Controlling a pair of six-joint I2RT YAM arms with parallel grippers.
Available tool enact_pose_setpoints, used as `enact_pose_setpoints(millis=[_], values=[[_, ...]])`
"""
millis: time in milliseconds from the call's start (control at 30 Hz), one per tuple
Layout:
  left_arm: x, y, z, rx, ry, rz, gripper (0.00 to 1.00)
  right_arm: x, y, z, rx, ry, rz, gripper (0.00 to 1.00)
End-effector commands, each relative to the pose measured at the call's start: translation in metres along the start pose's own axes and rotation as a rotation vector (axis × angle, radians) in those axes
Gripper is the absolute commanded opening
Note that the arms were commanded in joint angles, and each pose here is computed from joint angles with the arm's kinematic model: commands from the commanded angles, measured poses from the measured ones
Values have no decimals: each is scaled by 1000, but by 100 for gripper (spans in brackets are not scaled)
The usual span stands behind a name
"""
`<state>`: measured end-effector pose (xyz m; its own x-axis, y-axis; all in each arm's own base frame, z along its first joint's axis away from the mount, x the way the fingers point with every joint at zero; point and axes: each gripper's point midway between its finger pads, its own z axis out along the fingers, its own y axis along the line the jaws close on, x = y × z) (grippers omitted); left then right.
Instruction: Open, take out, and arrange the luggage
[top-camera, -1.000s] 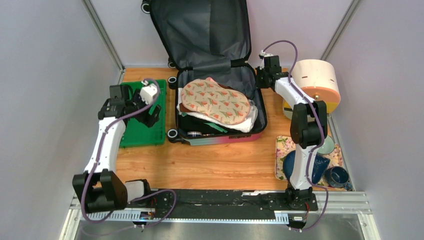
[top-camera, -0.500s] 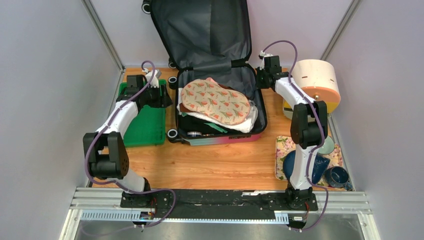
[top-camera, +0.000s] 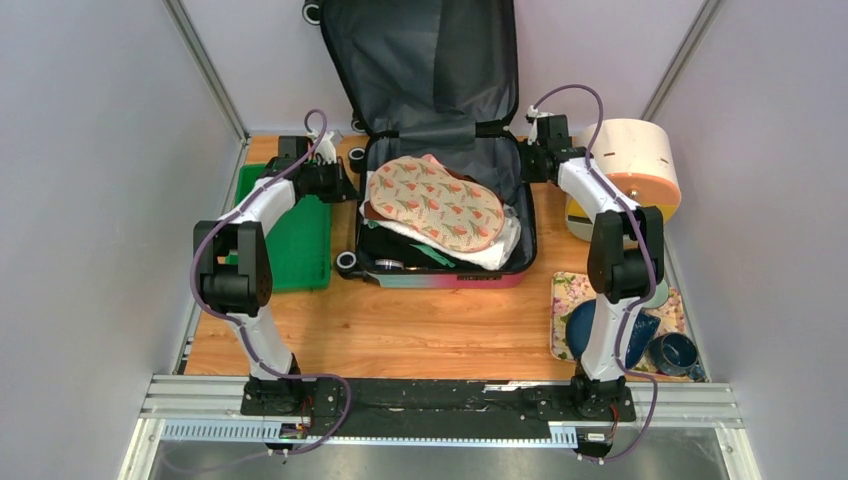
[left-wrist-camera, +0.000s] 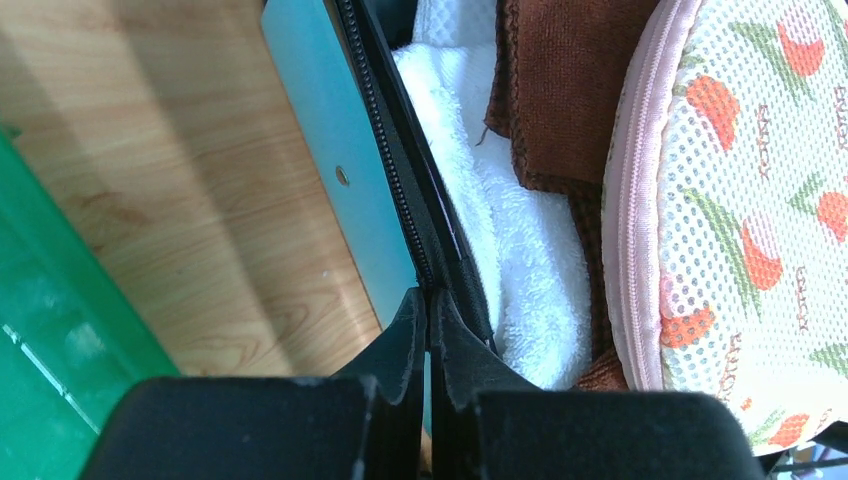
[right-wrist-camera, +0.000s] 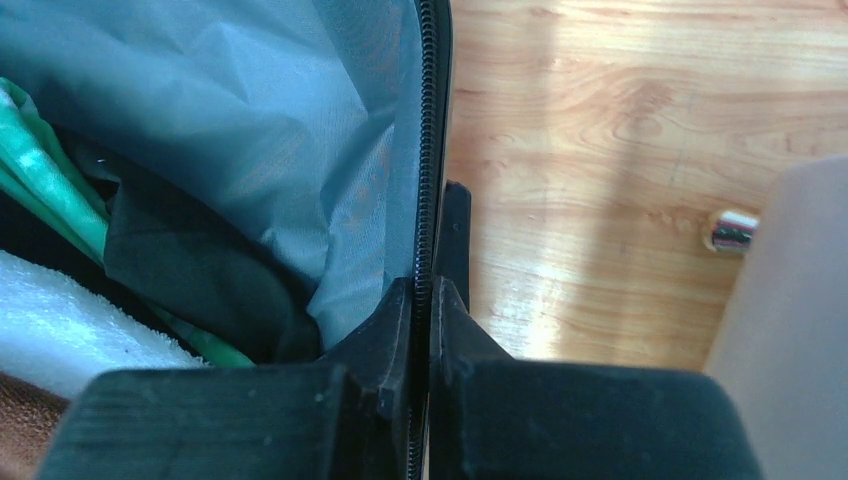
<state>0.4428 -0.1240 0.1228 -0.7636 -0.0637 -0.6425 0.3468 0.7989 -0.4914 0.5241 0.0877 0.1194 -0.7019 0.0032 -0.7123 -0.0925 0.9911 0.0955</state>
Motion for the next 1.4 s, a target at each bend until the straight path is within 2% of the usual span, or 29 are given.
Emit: enact_pose_setpoints(millis=[0,67,100,167,200,233,267,300,333,367,400,433,467,500,533,567,600,633,733,800,933,1000,1100,1133,1167,1233,1300,1333,1367], values=[[-54,-6,22,28,-132,127,0,-13,-24,-30,50,-20,-27,0],[-61,-5,24,22,-140,134,0,-18,-23,-30,50,-29,-32,0],[-60,-4,22,15,-135,136,4,-19,-24,-30,50,-31,-40,0],[-56,-1,17,0,-126,148,27,-28,-21,-31,37,-43,-45,3],[-60,-3,6,-14,-142,152,46,-31,-18,-33,21,-47,-45,7],[-55,5,-2,-33,-142,124,53,-34,-15,-36,9,-53,-45,12],[-56,7,-11,-42,-153,120,56,-40,-14,-40,0,-60,-76,24],[-61,2,-28,-43,-171,128,61,-42,-11,-42,-20,-64,-83,32],[-63,14,-45,-64,-180,150,62,-45,-10,-46,-24,-70,-97,39],[-66,16,-58,-71,-184,174,63,-48,-9,-53,-29,-78,-103,50],[-58,9,-75,-57,-152,177,66,-50,-6,-57,-43,-84,-114,55],[-61,20,-94,-75,-147,299,67,-50,-5,-61,-50,-87,-122,58],[-55,20,-104,-66,-118,354,67,-51,-4,-64,-54,-90,-134,64],[-27,18,-116,-48,-9,358,69,-55,-2,-74,-70,-107,-141,66],[-19,29,-127,-62,47,515,70,-54,1,-78,-79,-108,-146,70],[-3,34,-132,-65,116,558,71,-55,3,-82,-91,-111,-153,75],[25,46,-143,-101,242,565,71,-58,5,-90,-103,-125,-158,77],[48,57,-146,-98,318,611,71,-56,10,-94,-133,-124,-163,80],[89,70,-162,-90,396,565,71,-55,22,-109,-193,-131,-183,82],[94,64,-164,-87,376,521,71,-52,29,-118,-220,-124,-199,82],[82,41,-146,-119,193,143,71,-50,37,-139,-245,-143,-223,82],[55,43,-135,-194,59,52,71,-42,37,-139,-244,-127,-223,82],[40,54,-117,-316,-15,54,73,-37,37,-143,-239,-124,-221,81],[36,57,-113,-345,-18,61,73,-36,36,-143,-237,-121,-219,81],[43,71,-103,-403,36,49,73,-36,36,-144,-236,-121,-218,81],[31,70,-87,-403,66,77,70,-35,37,-147,-237,-120,-217,81],[36,86,-67,-442,121,93,68,-37,37,-150,-234,-126,-220,81],[24,89,-63,-454,115,110,68,-36,36,-151,-233,-124,-221,81],[35,102,-53,-482,175,93,68,-36,36,-153,-231,-126,-226,81]])
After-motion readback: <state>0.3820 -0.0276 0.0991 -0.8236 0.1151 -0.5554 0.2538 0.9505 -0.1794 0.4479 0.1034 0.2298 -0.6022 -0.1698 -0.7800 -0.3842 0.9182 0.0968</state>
